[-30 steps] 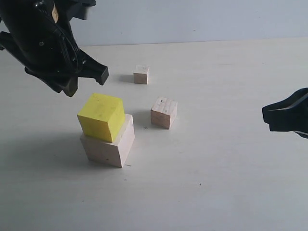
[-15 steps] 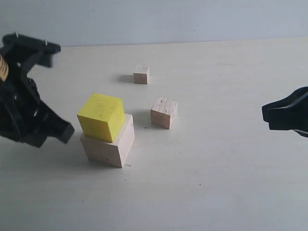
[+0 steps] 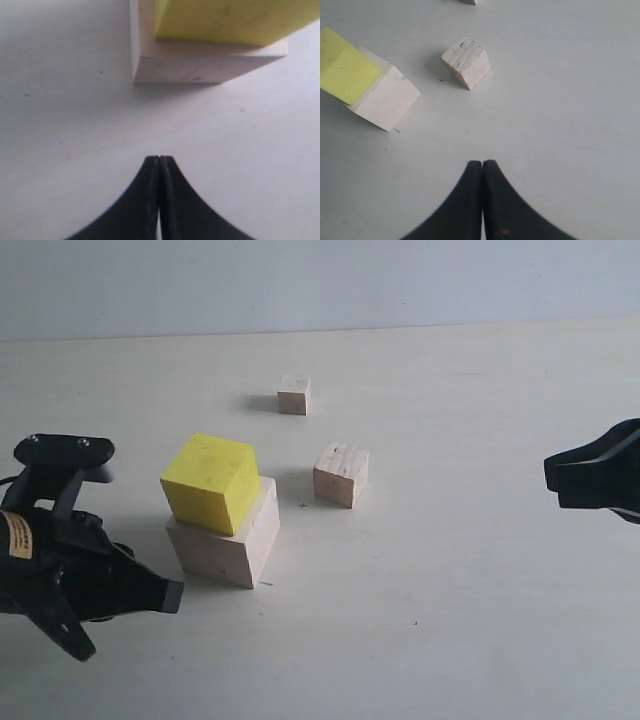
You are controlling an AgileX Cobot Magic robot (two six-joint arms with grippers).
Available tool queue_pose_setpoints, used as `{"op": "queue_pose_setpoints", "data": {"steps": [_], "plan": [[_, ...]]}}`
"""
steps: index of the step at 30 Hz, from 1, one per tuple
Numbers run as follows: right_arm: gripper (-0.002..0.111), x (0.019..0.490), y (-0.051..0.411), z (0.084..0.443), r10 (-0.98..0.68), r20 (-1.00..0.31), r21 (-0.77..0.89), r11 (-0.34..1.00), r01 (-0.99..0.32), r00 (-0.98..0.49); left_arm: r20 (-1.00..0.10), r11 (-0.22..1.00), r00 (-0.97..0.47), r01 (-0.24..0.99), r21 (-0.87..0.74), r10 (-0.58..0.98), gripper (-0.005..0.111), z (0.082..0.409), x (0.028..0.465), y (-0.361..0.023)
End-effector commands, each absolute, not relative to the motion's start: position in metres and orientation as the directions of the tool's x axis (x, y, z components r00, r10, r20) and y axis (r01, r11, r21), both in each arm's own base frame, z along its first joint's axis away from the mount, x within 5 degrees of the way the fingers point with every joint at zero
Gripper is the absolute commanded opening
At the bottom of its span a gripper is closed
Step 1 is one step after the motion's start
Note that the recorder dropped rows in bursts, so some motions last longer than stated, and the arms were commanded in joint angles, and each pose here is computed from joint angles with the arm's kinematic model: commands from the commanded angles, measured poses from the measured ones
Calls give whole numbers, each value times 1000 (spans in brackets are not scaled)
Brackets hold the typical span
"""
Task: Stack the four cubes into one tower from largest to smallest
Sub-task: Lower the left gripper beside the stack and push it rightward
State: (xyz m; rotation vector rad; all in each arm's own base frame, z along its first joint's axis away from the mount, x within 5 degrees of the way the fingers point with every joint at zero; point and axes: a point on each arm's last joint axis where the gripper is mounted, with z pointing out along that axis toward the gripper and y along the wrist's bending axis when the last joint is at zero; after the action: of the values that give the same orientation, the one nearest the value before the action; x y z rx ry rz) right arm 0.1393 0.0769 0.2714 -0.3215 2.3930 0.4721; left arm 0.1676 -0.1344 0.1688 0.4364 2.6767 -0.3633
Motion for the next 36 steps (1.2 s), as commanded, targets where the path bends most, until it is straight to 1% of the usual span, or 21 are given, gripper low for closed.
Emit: {"op": "queue_pose_setpoints", "data": {"steps": [1,4,10,15,24,29,31,36], "plan": [[0,141,78,275,-106,-677,244,902,-357,-728,-534,918,-835,308,-249,135,0,159,165,-129],[0,141,78,275,-105,-678,244,902,-357,-727,-566,917,-815,311,-251,121,0,155,162,-126],[0,141,78,276,-99,-683,247,901,-356,-724,-583,918,-804,312,-246,118,0,148,167,-128],[0,142,78,276,-98,-685,247,901,-356,-722,-560,922,-817,311,-230,136,0,139,177,-136],[0,142,78,277,-94,-691,247,901,-356,-717,-612,909,-779,345,-234,138,0,147,187,-145],[0,143,78,277,-91,-700,244,901,-357,-708,-593,908,-790,353,-227,159,0,138,186,-150],[0,143,78,277,-92,-701,243,902,-358,-707,-606,896,-777,377,-235,168,0,135,184,-158],[0,143,78,277,-92,-701,243,902,-358,-707,-630,887,-760,389,-247,158,0,131,184,-165]]}}
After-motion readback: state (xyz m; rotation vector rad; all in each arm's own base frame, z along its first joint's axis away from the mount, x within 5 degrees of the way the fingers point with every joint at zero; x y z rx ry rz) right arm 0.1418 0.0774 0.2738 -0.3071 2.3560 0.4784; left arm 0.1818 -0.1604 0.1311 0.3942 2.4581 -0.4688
